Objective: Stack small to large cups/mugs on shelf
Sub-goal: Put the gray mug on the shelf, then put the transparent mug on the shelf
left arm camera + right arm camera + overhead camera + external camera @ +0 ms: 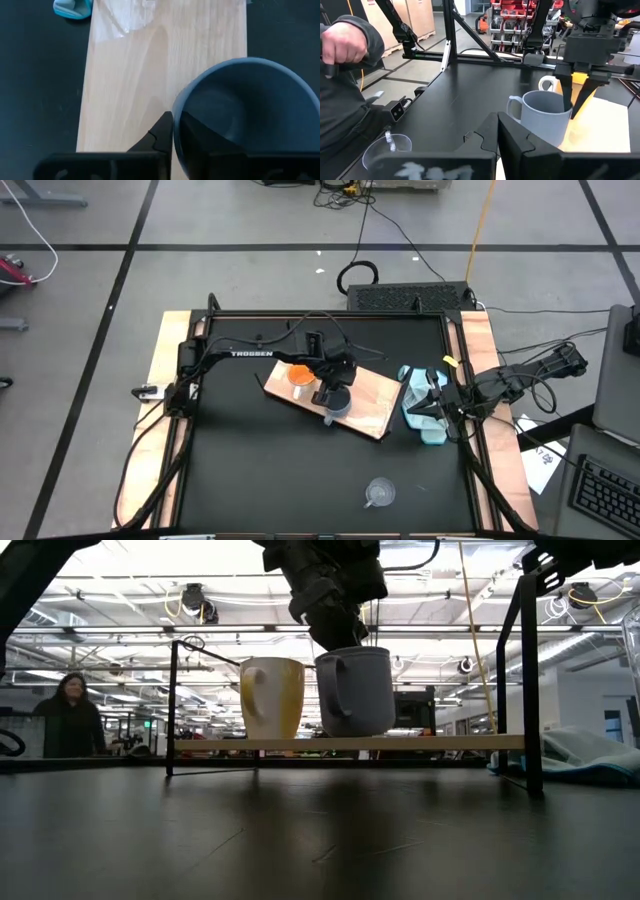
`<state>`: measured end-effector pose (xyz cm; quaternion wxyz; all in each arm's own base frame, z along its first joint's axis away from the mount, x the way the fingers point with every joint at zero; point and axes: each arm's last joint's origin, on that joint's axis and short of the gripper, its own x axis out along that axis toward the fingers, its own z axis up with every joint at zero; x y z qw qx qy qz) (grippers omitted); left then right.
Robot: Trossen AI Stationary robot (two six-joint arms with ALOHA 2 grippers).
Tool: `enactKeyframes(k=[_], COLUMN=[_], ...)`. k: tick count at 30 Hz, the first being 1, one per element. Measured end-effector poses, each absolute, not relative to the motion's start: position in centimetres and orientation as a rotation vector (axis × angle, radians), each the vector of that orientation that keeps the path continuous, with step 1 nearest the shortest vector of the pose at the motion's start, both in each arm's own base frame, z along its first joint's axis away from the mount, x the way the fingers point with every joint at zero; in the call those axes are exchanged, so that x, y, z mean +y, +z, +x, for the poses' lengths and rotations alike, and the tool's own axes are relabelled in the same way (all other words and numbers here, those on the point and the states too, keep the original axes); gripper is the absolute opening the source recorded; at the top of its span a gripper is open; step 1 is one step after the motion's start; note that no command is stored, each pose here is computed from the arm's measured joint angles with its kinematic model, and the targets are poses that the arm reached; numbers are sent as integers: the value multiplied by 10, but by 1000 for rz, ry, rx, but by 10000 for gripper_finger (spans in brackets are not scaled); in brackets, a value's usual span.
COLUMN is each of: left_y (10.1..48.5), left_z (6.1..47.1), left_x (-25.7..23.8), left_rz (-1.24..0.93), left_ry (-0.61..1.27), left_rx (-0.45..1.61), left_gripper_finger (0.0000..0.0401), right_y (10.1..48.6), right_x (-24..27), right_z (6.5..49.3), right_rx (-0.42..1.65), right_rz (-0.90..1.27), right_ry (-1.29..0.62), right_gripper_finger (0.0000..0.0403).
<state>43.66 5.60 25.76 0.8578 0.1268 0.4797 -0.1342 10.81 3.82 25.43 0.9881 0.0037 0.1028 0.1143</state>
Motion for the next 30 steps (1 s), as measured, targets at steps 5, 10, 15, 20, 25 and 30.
enactKeyframes(k=[5, 10, 15, 20, 25, 30], left_y=[258, 258, 273, 304, 338, 369], left_z=[437, 437, 440, 441, 432, 407], left_x=[56, 56, 55, 48, 36, 30], left_rz=[276, 268, 276, 295, 311, 296], left_ry=[-287, -283, -275, -278, -306, -308], left_rx=[1004, 1005, 967, 914, 924, 975], left_gripper_finger=[64, 89, 128, 170, 163, 55], right_y=[254, 254, 254, 254, 254, 248], right_x=[38, 38, 38, 38, 38, 39], right_z=[108, 108, 108, 108, 108, 110], right_rx=[207, 206, 206, 207, 206, 201], right_rz=[14, 13, 13, 13, 12, -17], right_ry=[229, 229, 229, 229, 229, 232], right_gripper_finger=[0, 0, 0, 0, 0, 0])
